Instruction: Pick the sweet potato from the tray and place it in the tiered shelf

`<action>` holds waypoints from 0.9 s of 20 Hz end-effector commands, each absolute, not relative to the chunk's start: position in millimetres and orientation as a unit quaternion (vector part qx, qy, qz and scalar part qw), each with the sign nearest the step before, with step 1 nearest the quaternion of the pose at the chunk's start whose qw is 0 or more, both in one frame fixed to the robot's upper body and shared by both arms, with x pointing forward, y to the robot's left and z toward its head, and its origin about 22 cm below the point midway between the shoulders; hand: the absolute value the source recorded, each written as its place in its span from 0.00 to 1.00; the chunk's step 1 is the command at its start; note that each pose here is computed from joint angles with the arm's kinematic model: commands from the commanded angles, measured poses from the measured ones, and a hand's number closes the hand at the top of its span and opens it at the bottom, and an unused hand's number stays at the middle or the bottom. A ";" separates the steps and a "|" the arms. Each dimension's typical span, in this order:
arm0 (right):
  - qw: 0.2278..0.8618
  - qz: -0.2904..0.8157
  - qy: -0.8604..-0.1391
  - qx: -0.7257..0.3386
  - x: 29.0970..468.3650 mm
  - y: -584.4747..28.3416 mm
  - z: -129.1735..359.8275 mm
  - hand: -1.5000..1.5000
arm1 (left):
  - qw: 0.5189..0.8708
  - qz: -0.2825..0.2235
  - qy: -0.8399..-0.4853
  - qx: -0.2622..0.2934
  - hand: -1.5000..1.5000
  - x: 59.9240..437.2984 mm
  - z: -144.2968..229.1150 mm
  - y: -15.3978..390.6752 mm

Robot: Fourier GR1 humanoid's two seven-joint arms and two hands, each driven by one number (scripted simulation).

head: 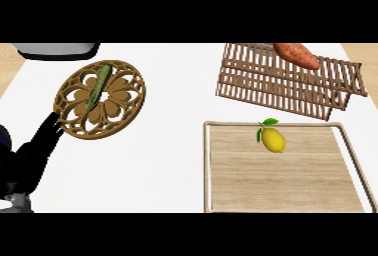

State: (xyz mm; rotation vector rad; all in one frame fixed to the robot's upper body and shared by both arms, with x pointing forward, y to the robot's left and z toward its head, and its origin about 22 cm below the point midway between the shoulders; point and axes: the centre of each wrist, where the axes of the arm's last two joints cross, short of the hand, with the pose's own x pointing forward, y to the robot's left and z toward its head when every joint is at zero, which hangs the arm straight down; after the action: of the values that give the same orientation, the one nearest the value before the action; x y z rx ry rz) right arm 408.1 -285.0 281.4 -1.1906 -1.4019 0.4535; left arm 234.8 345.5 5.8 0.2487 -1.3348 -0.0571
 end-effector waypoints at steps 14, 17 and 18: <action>0.621 0.022 -0.708 -0.335 358.4 -334.9 324.7 0.00 | 0.781 -0.020 -0.612 0.119 0.50 224.2 -0.1 364.3; 0.607 0.003 -0.726 -0.325 332.8 -375.9 333.3 0.00 | 0.779 -0.007 -0.615 0.125 0.50 234.3 4.2 354.4; 0.604 -0.015 -0.728 -0.323 326.5 -369.3 336.0 0.00 | 0.785 -0.012 -0.609 0.118 0.50 230.6 1.7 340.4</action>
State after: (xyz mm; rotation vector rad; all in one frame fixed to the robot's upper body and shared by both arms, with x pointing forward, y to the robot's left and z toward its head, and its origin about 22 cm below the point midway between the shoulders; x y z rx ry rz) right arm 354.9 -351.8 325.2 -0.7768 -1.6276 0.0375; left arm 231.2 353.1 -0.2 0.2648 -1.3251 -0.0327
